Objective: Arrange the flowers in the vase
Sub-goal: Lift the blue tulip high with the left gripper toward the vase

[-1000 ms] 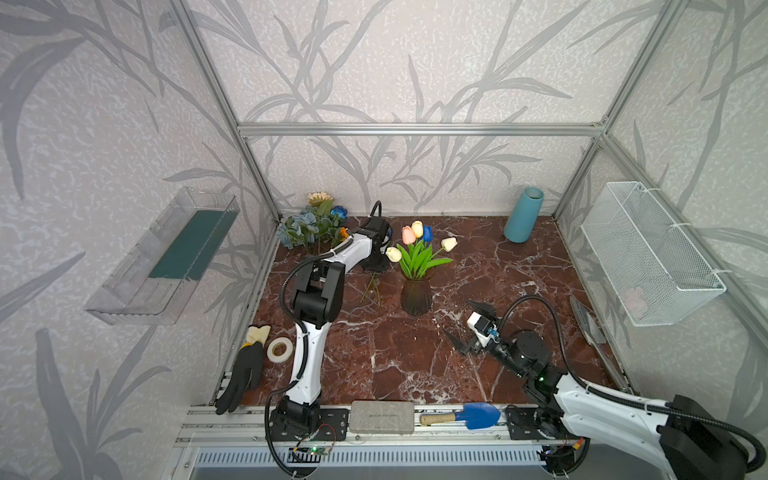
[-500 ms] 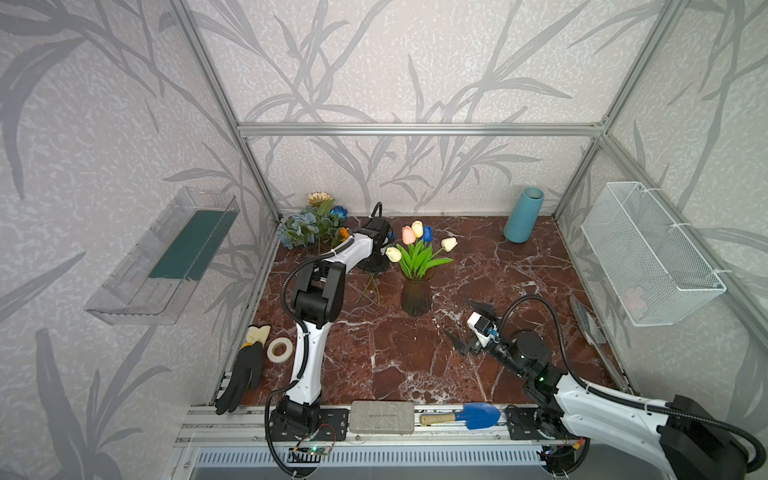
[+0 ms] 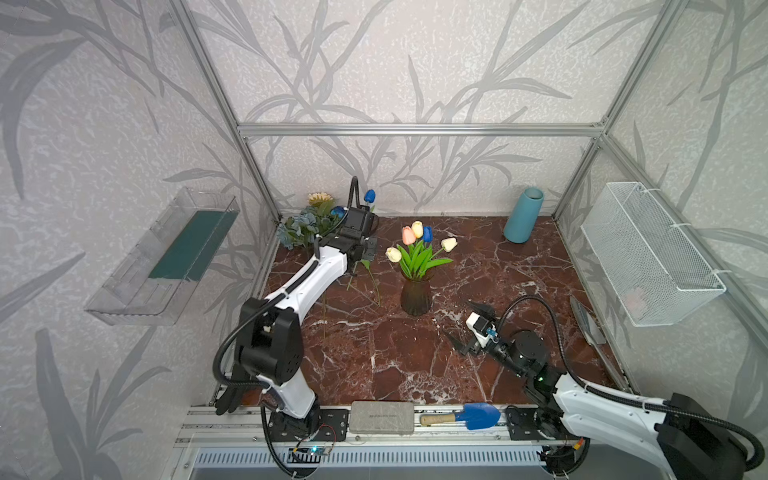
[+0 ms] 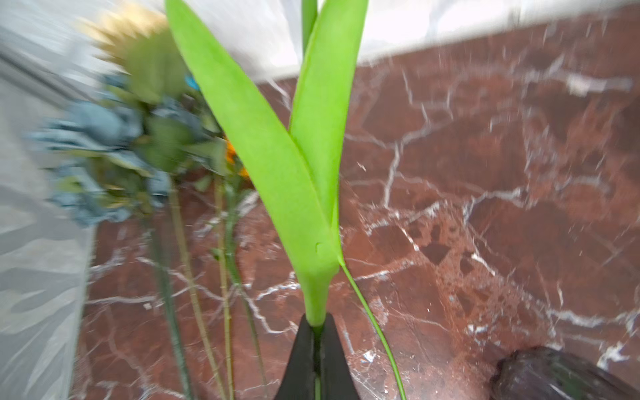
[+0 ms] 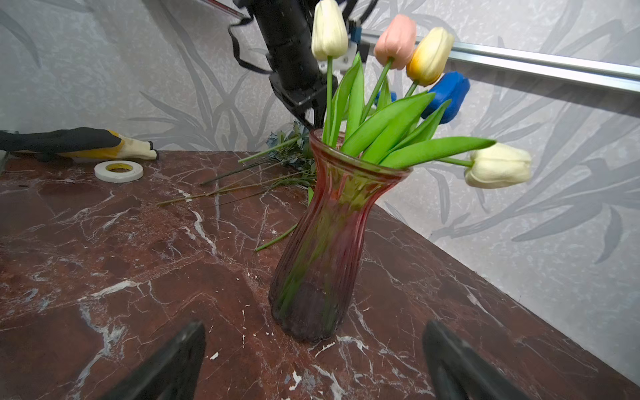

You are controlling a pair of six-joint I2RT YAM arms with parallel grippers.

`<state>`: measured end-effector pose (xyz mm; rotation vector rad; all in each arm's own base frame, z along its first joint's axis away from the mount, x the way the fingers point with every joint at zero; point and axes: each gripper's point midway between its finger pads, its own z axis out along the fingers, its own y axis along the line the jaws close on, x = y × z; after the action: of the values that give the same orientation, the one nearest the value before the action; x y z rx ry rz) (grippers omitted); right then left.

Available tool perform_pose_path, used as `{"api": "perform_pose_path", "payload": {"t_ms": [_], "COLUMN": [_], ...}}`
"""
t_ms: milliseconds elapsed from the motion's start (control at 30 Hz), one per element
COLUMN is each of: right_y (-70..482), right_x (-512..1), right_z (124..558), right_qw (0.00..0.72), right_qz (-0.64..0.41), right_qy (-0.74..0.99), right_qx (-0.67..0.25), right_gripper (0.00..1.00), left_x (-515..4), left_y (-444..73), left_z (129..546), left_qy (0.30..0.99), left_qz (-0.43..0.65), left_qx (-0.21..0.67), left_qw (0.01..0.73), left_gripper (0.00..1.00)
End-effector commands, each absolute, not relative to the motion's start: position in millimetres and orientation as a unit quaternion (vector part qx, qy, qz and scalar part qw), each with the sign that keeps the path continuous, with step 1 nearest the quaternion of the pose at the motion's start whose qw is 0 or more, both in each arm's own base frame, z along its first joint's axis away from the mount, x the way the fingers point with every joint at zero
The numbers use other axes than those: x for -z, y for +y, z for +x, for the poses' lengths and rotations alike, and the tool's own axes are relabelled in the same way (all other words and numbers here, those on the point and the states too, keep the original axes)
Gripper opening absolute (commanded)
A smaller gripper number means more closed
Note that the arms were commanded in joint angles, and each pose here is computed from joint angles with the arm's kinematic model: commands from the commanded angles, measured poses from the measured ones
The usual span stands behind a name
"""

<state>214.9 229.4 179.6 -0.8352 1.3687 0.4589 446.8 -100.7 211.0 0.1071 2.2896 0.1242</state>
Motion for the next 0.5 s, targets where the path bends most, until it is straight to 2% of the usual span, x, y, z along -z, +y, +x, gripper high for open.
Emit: {"api": "perform_pose_path", "payload": {"t_ms": [0, 100, 200, 300, 467], "right_y": [232.7, 231.2, 231.3, 230.9, 233.9], "right_x": [-197.3, -197.2, -197.8, -196.5, -196.1], "right_z": [214.7, 216.1, 214.6, 215.9, 215.1], "right_qw": [0.689, 0.690, 0.691, 0.689, 0.686], "right_qz": [-0.359, -0.356, -0.358, -0.356, -0.361], "right_qy": [0.590, 0.592, 0.590, 0.595, 0.593], "right_qx": [-0.218, -0.213, -0.216, -0.214, -0.220], "right_gripper": [0.98, 0.98, 0.98, 0.98, 0.98], "left_x": [-272.1, -330.8, -376.7, -407.0, -431.7], "left_y": [-90.5, -91.4, -103.5, -125.5, -174.2], "left_z": [435.9, 398.9, 359.5, 328.1, 284.3], "left_qy": [0.844, 0.756, 0.687, 0.631, 0.554], "left_qz": [-0.001, -0.013, 0.023, 0.074, 0.191], "left_qx": [-0.032, -0.006, -0.007, 0.030, 0.151], "left_qw": [0.536, 0.655, 0.727, 0.772, 0.796], "left_gripper": [0.00, 0.00, 0.00, 0.00, 0.00]}}
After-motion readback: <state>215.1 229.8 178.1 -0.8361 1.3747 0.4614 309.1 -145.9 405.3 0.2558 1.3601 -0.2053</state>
